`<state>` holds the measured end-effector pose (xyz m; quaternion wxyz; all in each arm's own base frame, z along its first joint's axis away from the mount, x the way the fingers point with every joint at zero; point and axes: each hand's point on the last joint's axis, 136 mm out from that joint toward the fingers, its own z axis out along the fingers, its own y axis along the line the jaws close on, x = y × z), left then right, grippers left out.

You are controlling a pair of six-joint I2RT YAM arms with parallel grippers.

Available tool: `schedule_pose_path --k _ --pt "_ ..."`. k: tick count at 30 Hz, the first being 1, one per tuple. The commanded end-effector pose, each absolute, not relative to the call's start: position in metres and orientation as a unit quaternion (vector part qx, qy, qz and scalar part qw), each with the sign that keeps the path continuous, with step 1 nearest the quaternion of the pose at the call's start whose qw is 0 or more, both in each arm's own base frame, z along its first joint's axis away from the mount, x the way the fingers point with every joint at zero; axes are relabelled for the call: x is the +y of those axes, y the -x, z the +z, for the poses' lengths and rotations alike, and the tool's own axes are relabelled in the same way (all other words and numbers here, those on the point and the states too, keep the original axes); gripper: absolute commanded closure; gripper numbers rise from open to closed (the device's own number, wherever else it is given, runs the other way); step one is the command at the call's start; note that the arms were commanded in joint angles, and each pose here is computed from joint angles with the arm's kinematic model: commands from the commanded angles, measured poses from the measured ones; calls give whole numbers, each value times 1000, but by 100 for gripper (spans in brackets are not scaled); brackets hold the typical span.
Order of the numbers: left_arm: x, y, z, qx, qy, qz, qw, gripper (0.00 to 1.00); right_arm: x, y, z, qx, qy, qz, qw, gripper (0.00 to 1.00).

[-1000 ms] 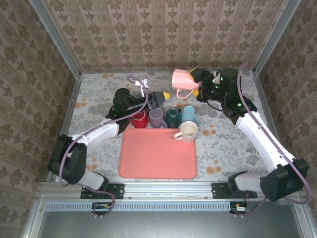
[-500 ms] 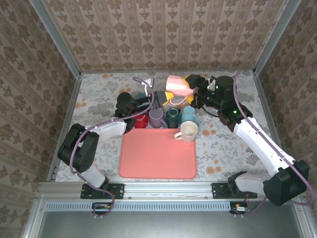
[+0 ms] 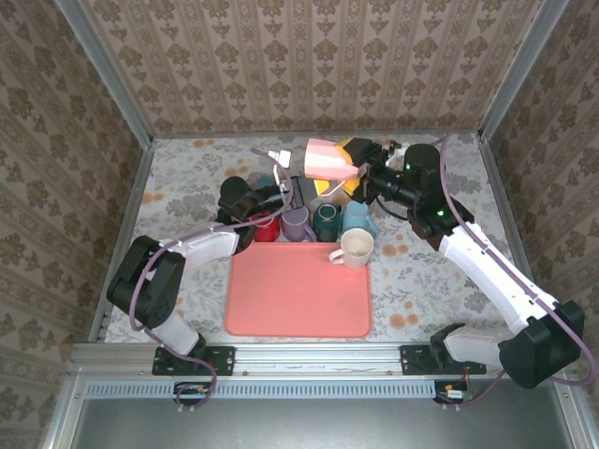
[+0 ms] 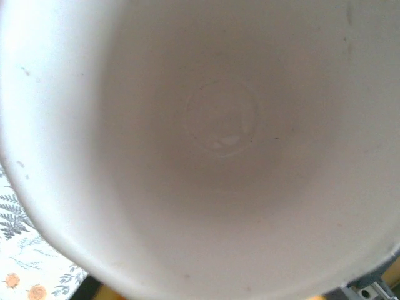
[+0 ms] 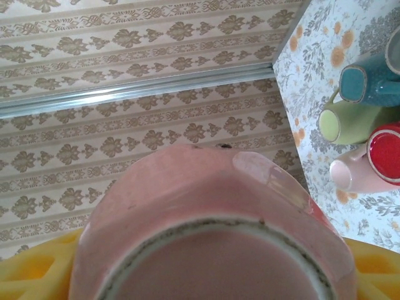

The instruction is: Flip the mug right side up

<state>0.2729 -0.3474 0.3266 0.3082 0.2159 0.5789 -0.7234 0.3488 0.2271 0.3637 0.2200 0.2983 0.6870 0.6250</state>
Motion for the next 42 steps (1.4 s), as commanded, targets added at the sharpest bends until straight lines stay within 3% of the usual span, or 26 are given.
schedule_pose_path --k 1,7,8,13,16,23,27,33,42 --pt "-341 -253 357 536 -254 -732 334 100 233 -340 394 668 -246 657 246 65" --pt "-329 -257 363 550 -245 -715 354 100 228 -332 398 704 -196 616 295 3" --pt "-327 -257 362 557 -246 -708 358 100 224 -330 396 714 -191 601 306 0" --pt "-312 -247 351 614 -271 -629 391 100 194 -319 363 765 -184 501 361 0" --pt "-301 -237 336 676 -307 -527 414 100 165 -315 339 794 -177 421 401 0" --pt "-269 -216 277 786 -352 -344 374 100 108 -298 308 837 -133 245 471 0" --pt "-263 -198 238 816 -378 -281 334 100 113 -287 303 869 -57 219 441 0" --pt "-269 -180 186 840 -404 -218 290 100 106 -272 298 848 -32 214 484 0" --pt "-274 -178 150 854 -408 -179 269 100 100 -251 284 857 5 186 481 1"
